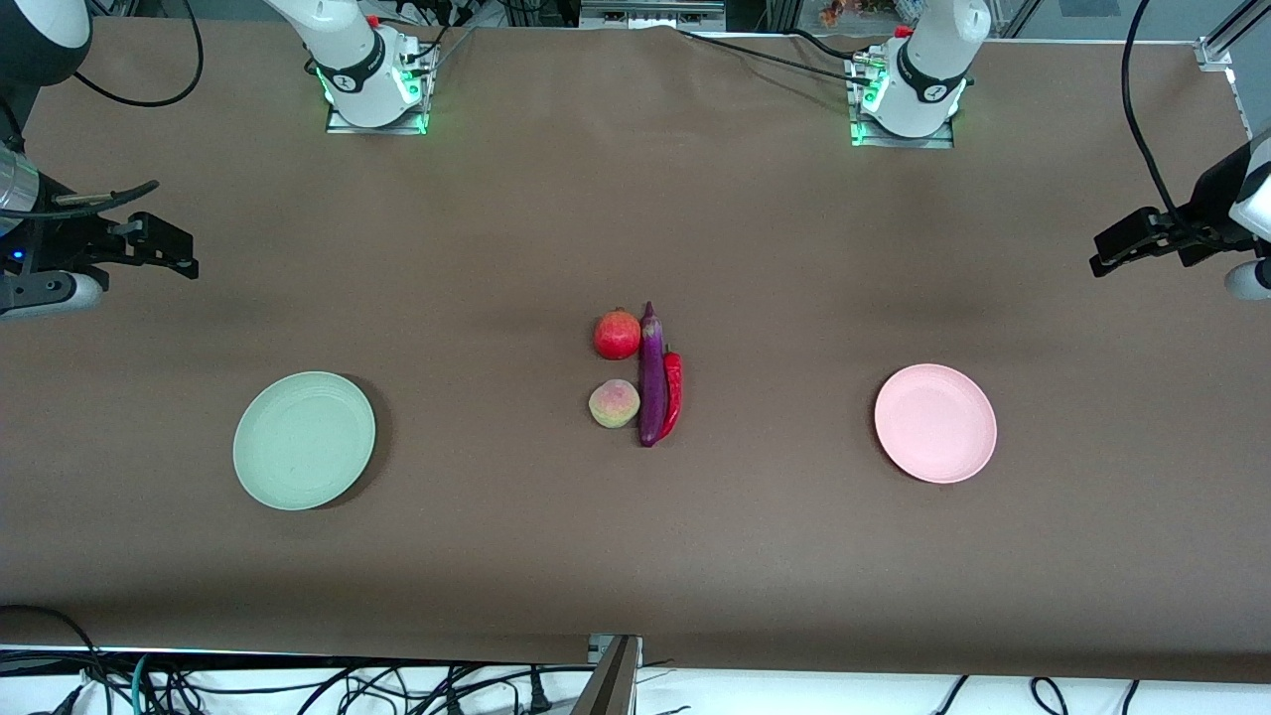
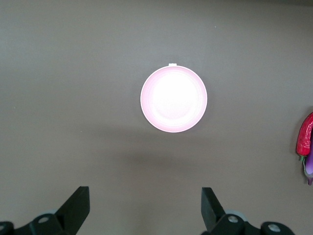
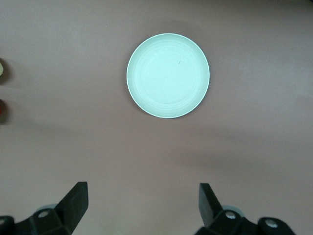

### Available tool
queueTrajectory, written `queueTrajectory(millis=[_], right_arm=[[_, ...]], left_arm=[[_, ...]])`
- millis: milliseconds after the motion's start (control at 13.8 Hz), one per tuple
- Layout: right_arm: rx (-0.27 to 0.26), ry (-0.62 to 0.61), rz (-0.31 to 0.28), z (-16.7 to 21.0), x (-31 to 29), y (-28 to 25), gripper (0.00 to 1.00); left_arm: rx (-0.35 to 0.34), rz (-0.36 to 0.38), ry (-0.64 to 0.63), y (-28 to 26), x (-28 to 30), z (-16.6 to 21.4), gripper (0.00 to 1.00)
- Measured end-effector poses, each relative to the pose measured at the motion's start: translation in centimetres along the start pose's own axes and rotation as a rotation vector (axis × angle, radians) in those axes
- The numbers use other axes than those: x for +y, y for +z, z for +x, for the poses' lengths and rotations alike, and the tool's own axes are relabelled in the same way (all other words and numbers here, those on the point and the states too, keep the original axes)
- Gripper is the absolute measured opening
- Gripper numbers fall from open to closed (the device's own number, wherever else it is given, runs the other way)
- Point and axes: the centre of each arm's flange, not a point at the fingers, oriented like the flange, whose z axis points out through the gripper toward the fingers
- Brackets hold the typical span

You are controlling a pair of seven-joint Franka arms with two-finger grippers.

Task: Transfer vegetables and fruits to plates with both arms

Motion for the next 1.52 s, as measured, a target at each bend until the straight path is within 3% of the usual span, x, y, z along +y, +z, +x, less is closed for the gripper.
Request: queueTrajectory(millis=[1525], right_arm=[[-0.012,-0.012,0.0,0.44,-0.65,0.64,1.0]], left_arm=[[0.0,0.0,-0.001,0.0,-0.06,0.01,1.0]])
